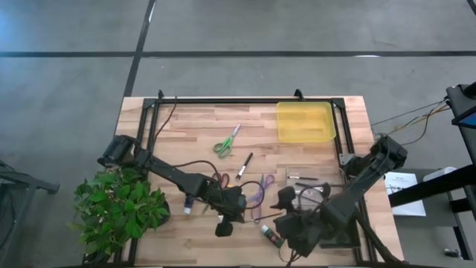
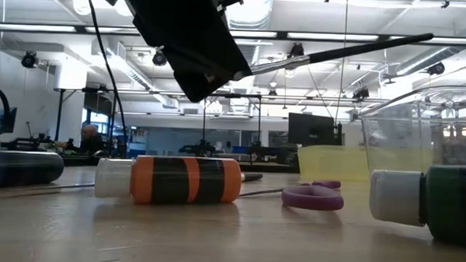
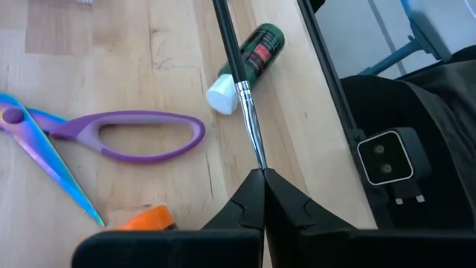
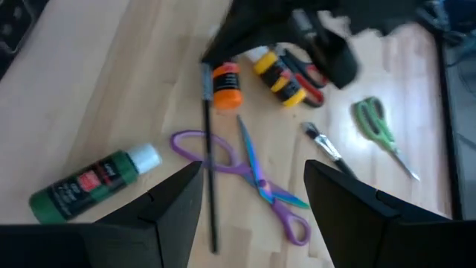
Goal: Pick & Place Paint Supplies
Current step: Put the eyeshadow brush into the transparent bin
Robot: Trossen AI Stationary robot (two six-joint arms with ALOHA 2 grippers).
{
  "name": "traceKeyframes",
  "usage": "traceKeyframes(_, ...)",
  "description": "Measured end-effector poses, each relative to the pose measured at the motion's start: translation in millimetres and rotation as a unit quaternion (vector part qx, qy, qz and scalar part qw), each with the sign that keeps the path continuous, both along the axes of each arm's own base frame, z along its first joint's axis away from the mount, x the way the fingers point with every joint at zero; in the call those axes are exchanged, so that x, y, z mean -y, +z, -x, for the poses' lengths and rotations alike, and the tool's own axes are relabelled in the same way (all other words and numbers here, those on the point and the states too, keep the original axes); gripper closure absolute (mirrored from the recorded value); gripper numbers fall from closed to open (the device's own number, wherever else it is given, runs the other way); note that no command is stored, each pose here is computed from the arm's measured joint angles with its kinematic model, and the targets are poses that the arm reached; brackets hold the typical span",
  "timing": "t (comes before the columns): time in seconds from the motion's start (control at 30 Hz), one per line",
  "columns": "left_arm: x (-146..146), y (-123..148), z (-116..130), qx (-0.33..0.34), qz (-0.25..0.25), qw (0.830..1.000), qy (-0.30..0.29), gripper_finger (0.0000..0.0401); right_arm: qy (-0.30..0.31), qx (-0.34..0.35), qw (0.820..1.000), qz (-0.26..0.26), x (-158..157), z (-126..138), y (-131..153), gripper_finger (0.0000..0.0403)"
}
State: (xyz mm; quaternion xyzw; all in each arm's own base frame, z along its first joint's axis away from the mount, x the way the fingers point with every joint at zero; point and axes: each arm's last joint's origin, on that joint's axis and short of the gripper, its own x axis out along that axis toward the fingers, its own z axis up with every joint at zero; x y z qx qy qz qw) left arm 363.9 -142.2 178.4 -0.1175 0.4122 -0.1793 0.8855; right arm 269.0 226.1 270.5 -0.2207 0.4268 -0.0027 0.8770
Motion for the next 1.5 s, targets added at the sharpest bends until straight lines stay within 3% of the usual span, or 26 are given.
traceKeyframes(0.33,2,11,-3,0.043,0.002,0.999,-0.013,0.0401,0.0,-0.048,0.998,0.036,-15,-18,-26,0.0169)
traceKeyframes(0.53,2,14,-5,0.05,0.001,0.999,-0.015,0.0401,-0.006,-0.047,0.998,0.033,-14,-18,-26,0.0181)
traceKeyframes(0.73,2,14,-5,0.051,0.002,0.999,-0.015,0.0401,-0.006,-0.049,0.998,0.033,-13,-19,-26,0.0249)
traceKeyframes(0.93,3,14,-5,0.053,0.002,0.998,-0.015,0.0401,-0.001,-0.06,0.998,0.024,-12,-20,-26,0.0377)
traceKeyframes(1.17,4,16,-6,0.074,-0.001,0.997,-0.032,0.0398,0.0,-0.064,0.998,0.02,-12,-20,-27,0.0389)
traceKeyframes(1.3,4,18,-7,0.103,-0.027,0.991,-0.076,0.0367,0.0,-0.063,0.998,0.018,-12,-20,-27,0.039)
traceKeyframes(1.5,6,19,-5,0.127,-0.065,0.983,-0.119,0.0286,-0.015,-0.082,0.996,0.031,-8,-16,-27,0.039)
